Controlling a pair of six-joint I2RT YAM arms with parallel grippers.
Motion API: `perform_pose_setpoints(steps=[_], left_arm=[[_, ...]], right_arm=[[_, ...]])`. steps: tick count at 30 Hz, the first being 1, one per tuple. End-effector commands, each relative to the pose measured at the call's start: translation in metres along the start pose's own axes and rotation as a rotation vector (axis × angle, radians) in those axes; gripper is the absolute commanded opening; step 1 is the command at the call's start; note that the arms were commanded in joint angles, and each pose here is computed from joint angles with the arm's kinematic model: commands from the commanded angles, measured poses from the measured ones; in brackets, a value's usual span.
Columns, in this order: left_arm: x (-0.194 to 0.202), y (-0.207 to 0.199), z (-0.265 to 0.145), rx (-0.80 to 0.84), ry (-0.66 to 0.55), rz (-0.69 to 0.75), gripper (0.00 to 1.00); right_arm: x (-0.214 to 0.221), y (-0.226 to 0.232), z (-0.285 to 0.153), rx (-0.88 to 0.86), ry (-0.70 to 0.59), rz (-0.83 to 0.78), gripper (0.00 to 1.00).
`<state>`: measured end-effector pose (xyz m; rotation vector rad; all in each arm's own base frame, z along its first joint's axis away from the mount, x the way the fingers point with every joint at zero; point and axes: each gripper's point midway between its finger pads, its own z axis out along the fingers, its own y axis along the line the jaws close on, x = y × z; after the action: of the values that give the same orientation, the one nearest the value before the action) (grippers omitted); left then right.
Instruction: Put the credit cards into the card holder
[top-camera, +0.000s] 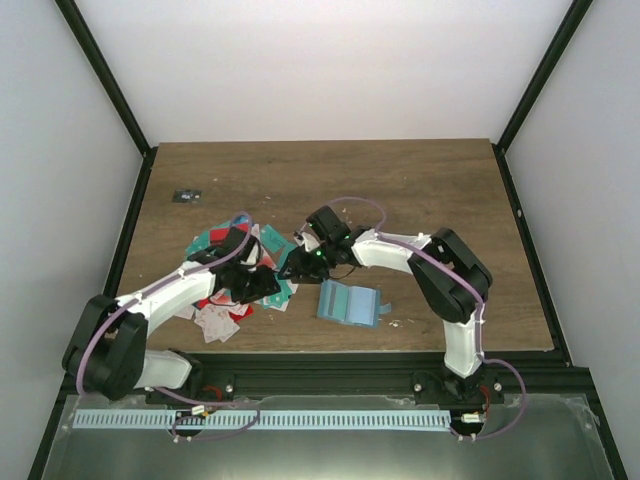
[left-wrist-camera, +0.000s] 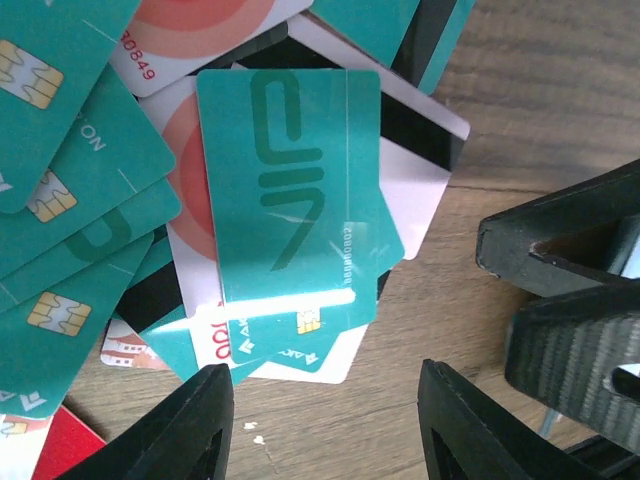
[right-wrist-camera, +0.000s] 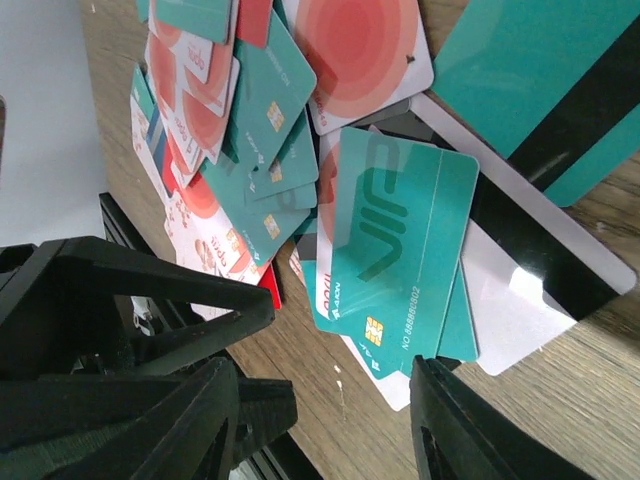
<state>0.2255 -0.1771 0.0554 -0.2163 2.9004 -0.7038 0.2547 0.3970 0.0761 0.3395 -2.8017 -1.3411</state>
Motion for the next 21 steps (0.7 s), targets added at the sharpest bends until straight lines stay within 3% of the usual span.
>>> perform_pose_setpoints(steps=[1, 8, 15, 21], left_arm=[[0.002, 0.004, 0.007, -0.012, 0.032, 0.053, 0.54], [-0.004, 0.019, 0.018, -0.069, 0.027, 0.047, 0.55], [0.000, 0.020, 0.041, -0.014, 0.068, 0.056, 0.43], [0.013, 0.014, 0.052, 0.079, 0.109, 0.045, 0.34]], right_arm=[[0.002, -0.002, 0.015, -0.008, 0.033, 0.012, 0.49], [0.005, -0.015, 0.029, 0.024, 0.062, 0.041, 0.48], [0.013, -0.018, 0.040, 0.004, 0.105, 0.050, 0.48], [0.014, 0.004, 0.039, -0.117, 0.118, 0.036, 0.48]])
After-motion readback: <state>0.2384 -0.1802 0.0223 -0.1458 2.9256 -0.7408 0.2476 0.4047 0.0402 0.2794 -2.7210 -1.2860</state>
